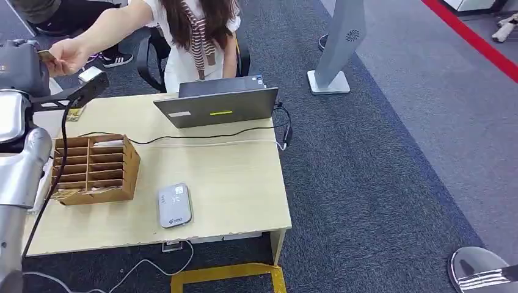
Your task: Pass the card to the sensor for recognition and then transmit it.
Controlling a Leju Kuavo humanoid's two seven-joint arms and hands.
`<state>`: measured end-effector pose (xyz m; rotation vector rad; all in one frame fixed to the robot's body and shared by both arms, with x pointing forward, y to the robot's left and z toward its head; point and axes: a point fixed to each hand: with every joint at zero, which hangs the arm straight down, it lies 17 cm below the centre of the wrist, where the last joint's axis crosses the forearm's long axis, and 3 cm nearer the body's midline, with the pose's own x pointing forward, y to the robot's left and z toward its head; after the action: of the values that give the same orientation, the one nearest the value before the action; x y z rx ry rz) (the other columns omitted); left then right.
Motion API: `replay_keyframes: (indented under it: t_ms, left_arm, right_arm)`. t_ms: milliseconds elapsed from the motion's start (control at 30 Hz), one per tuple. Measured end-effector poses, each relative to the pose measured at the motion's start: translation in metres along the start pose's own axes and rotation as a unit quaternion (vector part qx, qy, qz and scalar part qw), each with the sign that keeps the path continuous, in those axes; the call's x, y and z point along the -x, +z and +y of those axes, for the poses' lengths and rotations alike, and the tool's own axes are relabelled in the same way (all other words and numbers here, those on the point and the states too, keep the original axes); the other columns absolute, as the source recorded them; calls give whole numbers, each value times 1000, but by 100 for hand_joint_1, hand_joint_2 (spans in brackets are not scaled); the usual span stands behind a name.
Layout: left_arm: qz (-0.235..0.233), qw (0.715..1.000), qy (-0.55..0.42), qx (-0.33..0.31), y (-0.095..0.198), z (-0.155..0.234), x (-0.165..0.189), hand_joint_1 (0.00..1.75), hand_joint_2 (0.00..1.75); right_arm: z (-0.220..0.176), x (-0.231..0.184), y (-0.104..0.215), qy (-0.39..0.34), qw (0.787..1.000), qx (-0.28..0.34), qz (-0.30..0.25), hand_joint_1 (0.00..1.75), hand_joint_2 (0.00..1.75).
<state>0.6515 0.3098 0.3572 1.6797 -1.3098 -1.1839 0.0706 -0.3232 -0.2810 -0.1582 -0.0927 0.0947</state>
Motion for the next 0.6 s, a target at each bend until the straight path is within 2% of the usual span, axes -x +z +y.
replay_keyframes:
  t_ms: [200,400,600]
  left_arm:
    - [-1,1000,6,-7,-1,5,-8,0,175]
    - [-21,999,23,-38,-1,19,-21,0,175]
    - [-58,994,71,-64,19,25,-47,0,175]
  right_arm:
    - [0,0,0,1,1000,1,0,0,0]
    - [-1,1,0,4,1000,4,4,0,0]
    - [-3,1,0,-2,1000,7,5,0,0]
